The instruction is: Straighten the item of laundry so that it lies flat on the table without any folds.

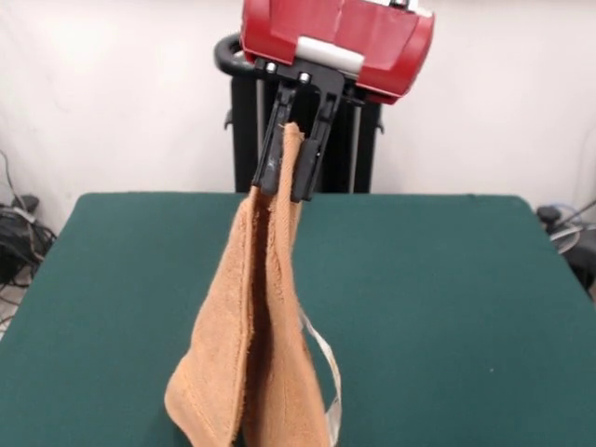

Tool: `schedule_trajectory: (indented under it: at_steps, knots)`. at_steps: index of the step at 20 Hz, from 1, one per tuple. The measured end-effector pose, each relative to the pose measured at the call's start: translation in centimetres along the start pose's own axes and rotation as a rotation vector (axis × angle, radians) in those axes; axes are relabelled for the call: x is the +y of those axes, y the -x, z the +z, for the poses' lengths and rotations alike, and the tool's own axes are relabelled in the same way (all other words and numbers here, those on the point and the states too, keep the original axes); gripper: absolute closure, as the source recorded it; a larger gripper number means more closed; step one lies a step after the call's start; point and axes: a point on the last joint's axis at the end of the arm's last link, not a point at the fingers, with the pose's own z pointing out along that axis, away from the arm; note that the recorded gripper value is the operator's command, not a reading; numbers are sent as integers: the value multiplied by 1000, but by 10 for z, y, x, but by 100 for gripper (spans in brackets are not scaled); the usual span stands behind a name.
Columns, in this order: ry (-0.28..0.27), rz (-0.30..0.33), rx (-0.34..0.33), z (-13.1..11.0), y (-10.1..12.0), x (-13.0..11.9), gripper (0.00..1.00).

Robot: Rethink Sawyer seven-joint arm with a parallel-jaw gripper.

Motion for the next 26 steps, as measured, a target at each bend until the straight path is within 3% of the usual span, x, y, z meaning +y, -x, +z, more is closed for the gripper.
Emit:
schedule_trajectory:
  at_steps: [5, 11, 17, 26]
  knots:
    - [-6, 44, 44, 2, -21, -1, 100]
    - [3, 77, 110, 4, -56, 14, 100]
    - [21, 96, 166, 4, -96, 45, 100]
    - [37, 108, 219, 0, -128, 89, 100]
